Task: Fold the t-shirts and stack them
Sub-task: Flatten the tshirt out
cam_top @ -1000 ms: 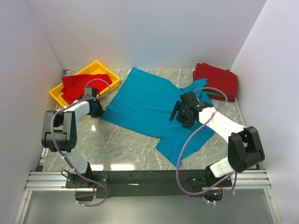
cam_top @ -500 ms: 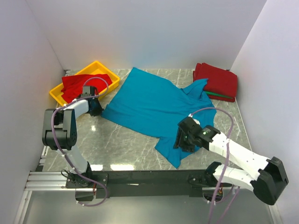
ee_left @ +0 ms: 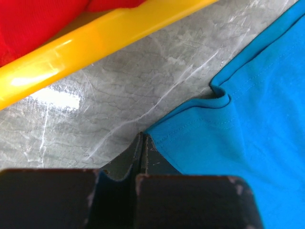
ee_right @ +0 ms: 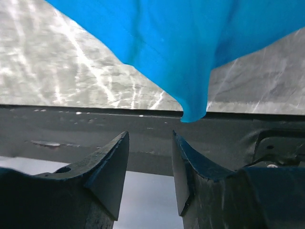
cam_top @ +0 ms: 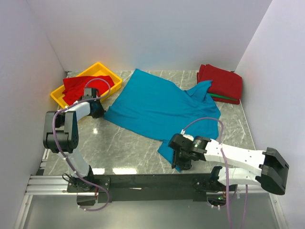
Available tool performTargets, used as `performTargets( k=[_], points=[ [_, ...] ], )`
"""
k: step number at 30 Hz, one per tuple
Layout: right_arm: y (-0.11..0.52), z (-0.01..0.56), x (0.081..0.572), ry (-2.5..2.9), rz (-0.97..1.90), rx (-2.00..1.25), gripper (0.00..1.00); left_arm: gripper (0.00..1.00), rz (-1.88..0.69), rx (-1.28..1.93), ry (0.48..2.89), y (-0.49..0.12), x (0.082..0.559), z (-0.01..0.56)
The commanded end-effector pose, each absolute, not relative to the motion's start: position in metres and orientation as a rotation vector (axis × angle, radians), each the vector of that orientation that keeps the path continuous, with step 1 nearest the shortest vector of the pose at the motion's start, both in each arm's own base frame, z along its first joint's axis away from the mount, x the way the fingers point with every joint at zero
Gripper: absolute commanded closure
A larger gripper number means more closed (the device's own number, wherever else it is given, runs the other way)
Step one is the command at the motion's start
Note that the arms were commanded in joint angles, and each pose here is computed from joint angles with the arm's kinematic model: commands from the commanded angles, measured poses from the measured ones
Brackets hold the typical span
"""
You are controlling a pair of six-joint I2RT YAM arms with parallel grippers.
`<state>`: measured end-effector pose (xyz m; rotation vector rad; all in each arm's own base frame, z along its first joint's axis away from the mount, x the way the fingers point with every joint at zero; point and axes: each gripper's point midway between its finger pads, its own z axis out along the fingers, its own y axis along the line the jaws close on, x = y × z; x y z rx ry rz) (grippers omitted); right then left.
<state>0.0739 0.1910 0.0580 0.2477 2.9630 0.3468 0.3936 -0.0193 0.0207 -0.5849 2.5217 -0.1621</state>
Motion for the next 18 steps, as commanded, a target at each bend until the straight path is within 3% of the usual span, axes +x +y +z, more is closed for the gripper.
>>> performTargets(
  k=[1, 10, 18],
  points=[
    [0.185, 0.045, 0.067, 2.982, 0.24, 0.334, 0.52, 0.99, -0.165, -0.589, 2.601, -0.021, 0.378, -0.002],
    [0.168, 0.021, 0.059, 3.006, 0.143, 0.385, 0.48, 0.99, -0.184, -0.586, 2.599, -0.024, 0.379, 0.0],
    [0.174, 0.007, 0.062, 2.996, 0.244, 0.391, 0.46, 0.99, -0.173, -0.584, 2.599, -0.023, 0.378, 0.0]
  ],
)
